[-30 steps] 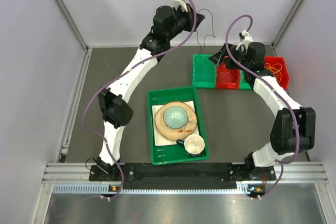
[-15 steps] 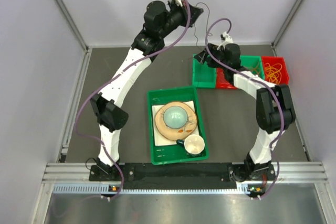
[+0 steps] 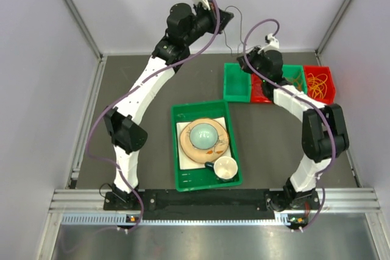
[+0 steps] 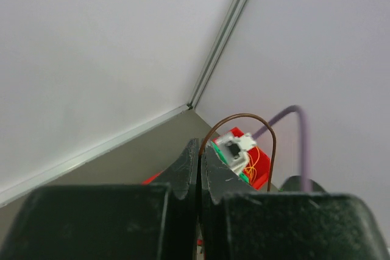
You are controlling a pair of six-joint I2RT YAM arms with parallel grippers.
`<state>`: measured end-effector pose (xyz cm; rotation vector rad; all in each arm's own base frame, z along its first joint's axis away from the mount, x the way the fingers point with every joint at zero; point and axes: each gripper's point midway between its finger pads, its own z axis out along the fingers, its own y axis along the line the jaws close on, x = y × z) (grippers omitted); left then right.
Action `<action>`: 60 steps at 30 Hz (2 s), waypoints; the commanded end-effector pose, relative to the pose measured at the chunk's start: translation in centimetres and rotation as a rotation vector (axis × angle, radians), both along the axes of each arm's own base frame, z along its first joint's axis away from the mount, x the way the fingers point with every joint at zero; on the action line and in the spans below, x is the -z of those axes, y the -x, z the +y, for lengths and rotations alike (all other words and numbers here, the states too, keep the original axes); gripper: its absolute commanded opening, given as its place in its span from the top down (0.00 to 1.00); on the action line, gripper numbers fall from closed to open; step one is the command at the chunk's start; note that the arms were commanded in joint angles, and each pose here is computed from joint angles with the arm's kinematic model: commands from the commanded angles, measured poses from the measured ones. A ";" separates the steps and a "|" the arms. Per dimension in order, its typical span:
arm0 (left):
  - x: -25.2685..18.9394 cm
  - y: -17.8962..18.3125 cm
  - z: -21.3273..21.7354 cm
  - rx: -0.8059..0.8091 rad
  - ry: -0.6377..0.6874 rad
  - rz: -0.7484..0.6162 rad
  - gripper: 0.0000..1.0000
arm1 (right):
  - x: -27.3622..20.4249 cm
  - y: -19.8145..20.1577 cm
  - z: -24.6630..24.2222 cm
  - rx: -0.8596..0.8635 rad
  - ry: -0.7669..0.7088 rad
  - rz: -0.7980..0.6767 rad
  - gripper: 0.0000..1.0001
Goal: Untangle the cables
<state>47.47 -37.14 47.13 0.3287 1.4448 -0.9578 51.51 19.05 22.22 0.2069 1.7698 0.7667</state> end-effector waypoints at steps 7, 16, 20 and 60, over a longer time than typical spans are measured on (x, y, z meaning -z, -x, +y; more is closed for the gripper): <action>0.8 -1.8 -1.0 0.068 0.107 0.037 1.00 | -3.5 2.2 -2.4 0.011 -0.011 -0.117 1.00; -4.5 0.0 -0.1 0.085 0.165 -0.057 1.00 | -5.0 1.1 -0.6 -0.102 -0.086 -0.128 0.91; -5.8 0.3 -0.2 0.103 0.194 -0.075 1.00 | -6.0 1.1 0.0 -0.136 -0.109 -0.144 0.63; 8.9 -8.3 -4.3 0.045 0.175 0.048 1.00 | -0.8 -6.2 -2.4 0.010 -0.072 -0.040 1.00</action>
